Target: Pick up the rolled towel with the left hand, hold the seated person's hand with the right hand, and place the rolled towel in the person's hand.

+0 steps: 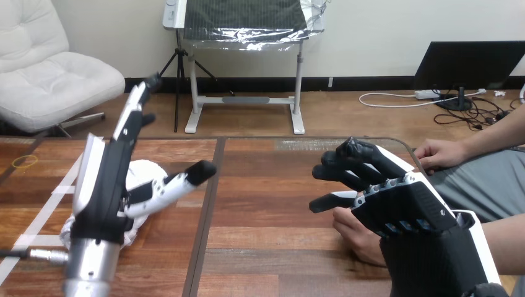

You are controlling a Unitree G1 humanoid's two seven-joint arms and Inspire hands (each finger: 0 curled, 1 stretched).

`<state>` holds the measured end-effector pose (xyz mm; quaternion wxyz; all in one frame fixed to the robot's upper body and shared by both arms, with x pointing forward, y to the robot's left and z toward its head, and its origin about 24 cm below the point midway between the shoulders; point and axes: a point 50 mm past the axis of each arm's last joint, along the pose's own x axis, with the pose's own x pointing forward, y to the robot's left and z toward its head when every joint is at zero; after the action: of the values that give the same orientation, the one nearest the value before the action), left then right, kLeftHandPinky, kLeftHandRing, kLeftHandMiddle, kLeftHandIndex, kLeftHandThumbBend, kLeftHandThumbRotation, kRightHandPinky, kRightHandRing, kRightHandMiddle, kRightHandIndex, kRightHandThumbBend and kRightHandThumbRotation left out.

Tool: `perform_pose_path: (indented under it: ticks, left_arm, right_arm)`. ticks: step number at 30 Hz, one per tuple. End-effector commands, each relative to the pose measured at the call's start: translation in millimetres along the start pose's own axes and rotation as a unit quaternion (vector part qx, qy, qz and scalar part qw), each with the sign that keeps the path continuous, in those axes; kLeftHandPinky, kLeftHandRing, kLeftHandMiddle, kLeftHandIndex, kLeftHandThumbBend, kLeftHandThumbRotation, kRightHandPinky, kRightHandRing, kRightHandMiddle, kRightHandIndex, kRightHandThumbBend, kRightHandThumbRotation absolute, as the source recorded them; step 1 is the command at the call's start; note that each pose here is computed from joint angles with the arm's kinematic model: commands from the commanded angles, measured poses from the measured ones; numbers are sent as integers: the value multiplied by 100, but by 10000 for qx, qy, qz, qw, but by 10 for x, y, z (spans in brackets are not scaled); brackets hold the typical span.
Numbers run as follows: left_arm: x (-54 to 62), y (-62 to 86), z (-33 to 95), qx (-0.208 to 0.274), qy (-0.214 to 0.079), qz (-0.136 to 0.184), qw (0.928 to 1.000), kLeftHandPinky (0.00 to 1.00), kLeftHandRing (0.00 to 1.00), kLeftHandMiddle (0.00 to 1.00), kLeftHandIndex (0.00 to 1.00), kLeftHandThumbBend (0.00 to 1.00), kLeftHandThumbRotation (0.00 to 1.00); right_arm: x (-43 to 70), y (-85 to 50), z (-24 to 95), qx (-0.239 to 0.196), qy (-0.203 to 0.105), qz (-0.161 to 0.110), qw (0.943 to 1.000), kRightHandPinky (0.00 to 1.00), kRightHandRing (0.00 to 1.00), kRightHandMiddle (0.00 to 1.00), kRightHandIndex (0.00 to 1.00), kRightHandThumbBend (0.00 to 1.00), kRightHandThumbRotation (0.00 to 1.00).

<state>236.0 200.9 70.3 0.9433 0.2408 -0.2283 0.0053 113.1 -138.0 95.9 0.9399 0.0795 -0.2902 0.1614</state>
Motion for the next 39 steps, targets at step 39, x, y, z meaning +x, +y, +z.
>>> perform_pose_path:
  ticks: [39]
  left_arm:
    - [819,-26,127,2111,-63,117,9774,98,96,99,99,98,49]
  right_arm:
    - [110,-13,-29,-106,-424,-6,9990,59,76,78,80,85,97]
